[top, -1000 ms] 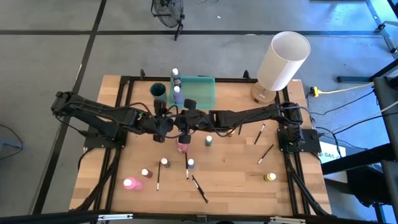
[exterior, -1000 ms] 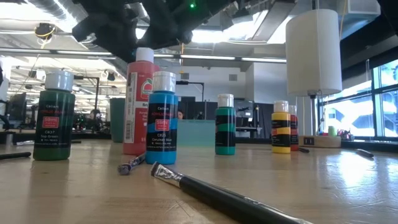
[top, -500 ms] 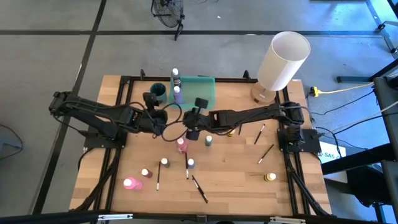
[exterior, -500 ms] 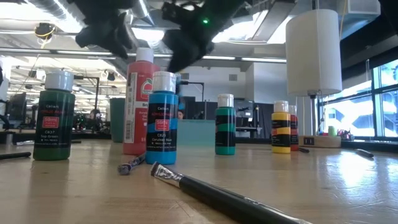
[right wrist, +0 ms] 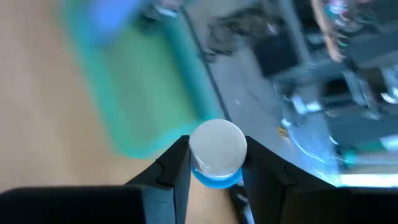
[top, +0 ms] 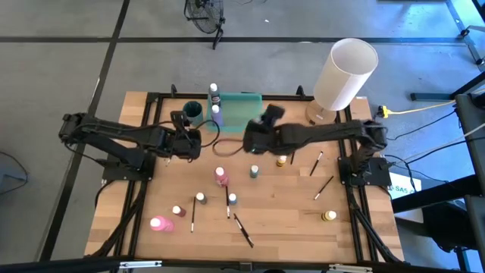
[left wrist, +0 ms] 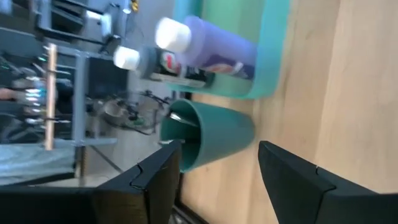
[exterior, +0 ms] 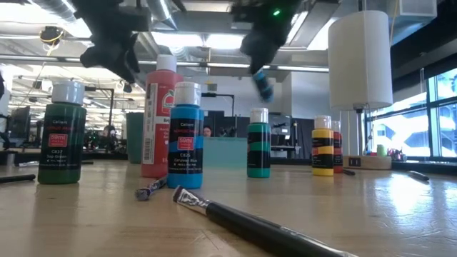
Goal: Pick & Place Paint Supplies
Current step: Put the small blue paint bottle into the green bin, then put the top small green paint bottle into the green cup
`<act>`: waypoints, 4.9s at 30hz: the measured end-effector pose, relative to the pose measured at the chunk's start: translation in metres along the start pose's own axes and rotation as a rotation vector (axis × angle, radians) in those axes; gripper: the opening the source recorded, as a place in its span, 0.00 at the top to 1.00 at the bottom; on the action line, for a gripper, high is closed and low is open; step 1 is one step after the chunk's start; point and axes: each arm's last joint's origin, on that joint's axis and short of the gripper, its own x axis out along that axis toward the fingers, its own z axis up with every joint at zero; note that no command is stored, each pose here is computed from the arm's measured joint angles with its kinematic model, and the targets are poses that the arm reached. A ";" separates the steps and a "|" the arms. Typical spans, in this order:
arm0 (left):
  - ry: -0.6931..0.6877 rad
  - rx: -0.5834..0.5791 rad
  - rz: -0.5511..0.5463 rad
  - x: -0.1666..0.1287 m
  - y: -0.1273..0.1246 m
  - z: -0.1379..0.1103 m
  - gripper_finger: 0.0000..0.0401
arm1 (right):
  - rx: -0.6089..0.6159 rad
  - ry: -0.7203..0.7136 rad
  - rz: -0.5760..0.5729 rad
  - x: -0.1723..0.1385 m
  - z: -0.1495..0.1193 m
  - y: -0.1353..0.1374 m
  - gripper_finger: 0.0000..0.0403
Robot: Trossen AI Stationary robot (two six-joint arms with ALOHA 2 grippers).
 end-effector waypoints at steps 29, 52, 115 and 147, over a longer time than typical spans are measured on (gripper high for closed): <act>0.013 -0.129 -0.298 0.045 -0.040 -0.022 0.47 | 0.512 -0.057 0.345 0.132 0.029 -0.083 0.71; -0.155 -0.251 -0.419 0.065 -0.068 -0.028 0.47 | 0.785 0.049 0.387 0.220 -0.027 -0.073 0.71; -0.396 -0.303 -0.624 0.058 -0.067 -0.008 0.47 | 0.805 0.170 0.330 0.241 -0.044 -0.058 0.32; -0.352 -0.318 -0.501 0.069 -0.076 -0.023 0.47 | 0.297 0.222 0.776 0.038 -0.029 -0.042 0.32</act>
